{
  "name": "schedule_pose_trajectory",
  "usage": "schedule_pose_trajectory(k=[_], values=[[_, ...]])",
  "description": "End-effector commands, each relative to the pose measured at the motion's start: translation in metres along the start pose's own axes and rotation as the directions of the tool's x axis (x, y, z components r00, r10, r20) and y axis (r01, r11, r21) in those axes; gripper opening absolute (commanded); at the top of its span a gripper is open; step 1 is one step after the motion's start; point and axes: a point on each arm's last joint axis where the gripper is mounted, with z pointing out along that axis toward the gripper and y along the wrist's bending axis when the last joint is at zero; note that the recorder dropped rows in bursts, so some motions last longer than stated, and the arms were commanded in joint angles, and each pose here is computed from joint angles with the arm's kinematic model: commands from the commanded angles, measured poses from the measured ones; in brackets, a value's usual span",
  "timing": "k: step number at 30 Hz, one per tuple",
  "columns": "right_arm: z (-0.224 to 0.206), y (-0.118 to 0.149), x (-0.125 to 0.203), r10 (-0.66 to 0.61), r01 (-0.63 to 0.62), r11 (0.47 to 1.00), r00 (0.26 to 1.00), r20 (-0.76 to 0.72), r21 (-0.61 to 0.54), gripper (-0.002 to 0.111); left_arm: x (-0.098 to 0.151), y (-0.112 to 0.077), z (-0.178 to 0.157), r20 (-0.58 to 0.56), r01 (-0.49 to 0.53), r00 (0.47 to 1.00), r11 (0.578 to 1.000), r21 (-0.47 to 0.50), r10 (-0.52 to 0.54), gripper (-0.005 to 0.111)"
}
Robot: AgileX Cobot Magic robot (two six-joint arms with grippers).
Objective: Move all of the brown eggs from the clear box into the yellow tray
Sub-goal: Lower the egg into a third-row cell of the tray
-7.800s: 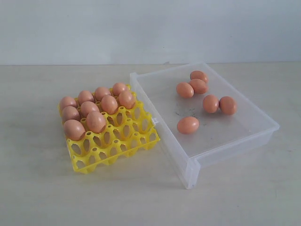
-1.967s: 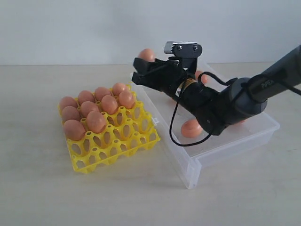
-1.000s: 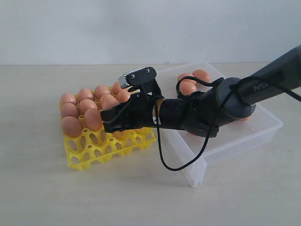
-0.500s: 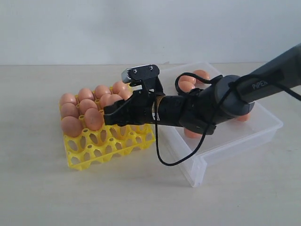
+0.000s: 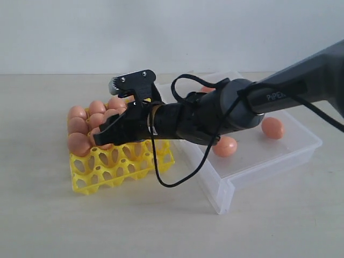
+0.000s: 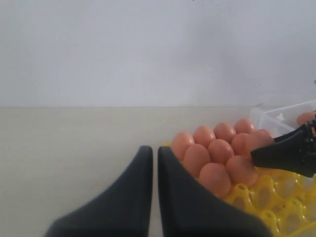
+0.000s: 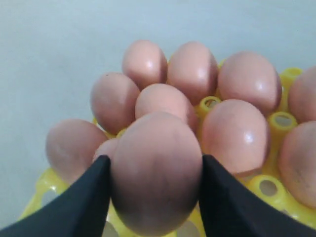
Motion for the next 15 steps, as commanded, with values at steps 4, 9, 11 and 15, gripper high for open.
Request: schedule_pose_trajectory(k=[4, 9, 11, 15], values=[[0.0006, -0.0029, -0.0058, 0.01, -0.004, 0.995, 0.998, -0.065, 0.097, 0.0, 0.0005, -0.0001, 0.0003, 0.004, -0.001, 1.0, 1.0, 0.003, 0.001, 0.004], [0.0006, -0.003, -0.0016, 0.011, 0.002, 0.992, 0.995, -0.1, 0.124, 0.0, 0.0005, -0.0001, 0.0003, 0.004, -0.001, 1.0, 1.0, 0.003, 0.001, 0.004], [0.0005, -0.0031, -0.0004, 0.016, -0.001, 0.991, 0.994, -0.111, 0.134, 0.0, 0.0005, -0.0001, 0.0003, 0.004, -0.001, 1.0, 1.0, 0.003, 0.001, 0.004], [0.0004, -0.0033, 0.0007, 0.023, -0.005, 0.99, 0.992, -0.121, 0.144, 0.0, 0.0005, -0.0001, 0.0003, 0.004, -0.001, 1.0, 1.0, 0.003, 0.001, 0.004]])
